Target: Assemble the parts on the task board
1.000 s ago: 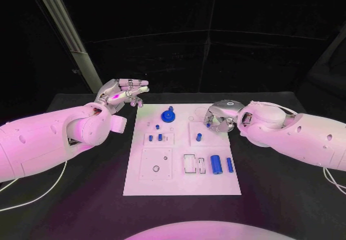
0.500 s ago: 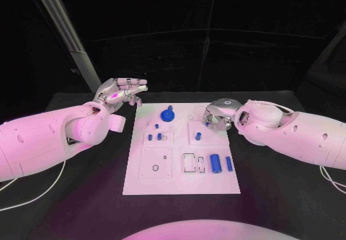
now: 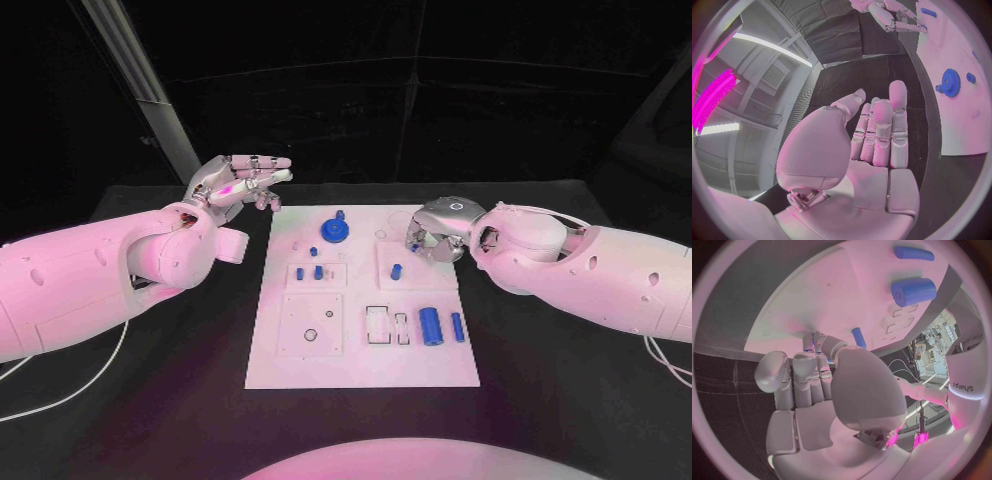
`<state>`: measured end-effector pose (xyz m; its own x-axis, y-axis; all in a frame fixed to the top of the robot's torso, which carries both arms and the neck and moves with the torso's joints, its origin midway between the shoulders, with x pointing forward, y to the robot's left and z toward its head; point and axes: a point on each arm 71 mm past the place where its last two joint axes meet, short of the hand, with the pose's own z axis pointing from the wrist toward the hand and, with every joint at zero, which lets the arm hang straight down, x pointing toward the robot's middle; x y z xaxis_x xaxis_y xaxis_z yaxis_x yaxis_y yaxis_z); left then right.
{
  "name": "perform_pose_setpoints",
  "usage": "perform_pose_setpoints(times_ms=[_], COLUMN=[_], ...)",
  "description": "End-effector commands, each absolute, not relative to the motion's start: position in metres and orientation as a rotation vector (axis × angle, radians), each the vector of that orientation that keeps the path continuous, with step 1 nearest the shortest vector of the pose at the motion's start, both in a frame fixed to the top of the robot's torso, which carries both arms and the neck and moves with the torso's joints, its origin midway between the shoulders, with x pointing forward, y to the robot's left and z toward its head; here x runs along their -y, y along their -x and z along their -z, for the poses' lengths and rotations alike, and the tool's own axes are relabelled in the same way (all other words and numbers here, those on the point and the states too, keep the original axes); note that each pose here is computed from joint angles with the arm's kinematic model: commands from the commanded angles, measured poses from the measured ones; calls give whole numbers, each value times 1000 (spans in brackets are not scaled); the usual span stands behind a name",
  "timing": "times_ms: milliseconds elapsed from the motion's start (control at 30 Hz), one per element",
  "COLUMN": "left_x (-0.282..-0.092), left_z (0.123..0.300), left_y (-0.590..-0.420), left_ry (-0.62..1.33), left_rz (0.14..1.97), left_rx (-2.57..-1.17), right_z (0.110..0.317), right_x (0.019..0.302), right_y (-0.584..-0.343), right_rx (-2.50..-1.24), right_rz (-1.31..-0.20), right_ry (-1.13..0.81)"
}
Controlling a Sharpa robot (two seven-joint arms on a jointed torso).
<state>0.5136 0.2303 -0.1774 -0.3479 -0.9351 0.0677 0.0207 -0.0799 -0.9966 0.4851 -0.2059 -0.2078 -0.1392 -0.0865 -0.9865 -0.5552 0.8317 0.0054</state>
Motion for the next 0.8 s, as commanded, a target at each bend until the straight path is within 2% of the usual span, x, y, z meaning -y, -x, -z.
perform_pose_setpoints(times_ms=[33, 567, 800], left_x=[-231, -233, -230], left_z=[176, 176, 177], left_y=[-514, -515, -515], left_ry=[1048, 1050, 1050], left_rz=[1556, 1549, 1553], left_rx=[-1395, -1393, -1399], right_z=[200, 181, 172], right_x=[206, 207, 179], right_y=[-483, -464, -445], right_rx=[-1602, -1519, -1499], right_rz=[-442, -540, -659], right_ry=[479, 400, 408])
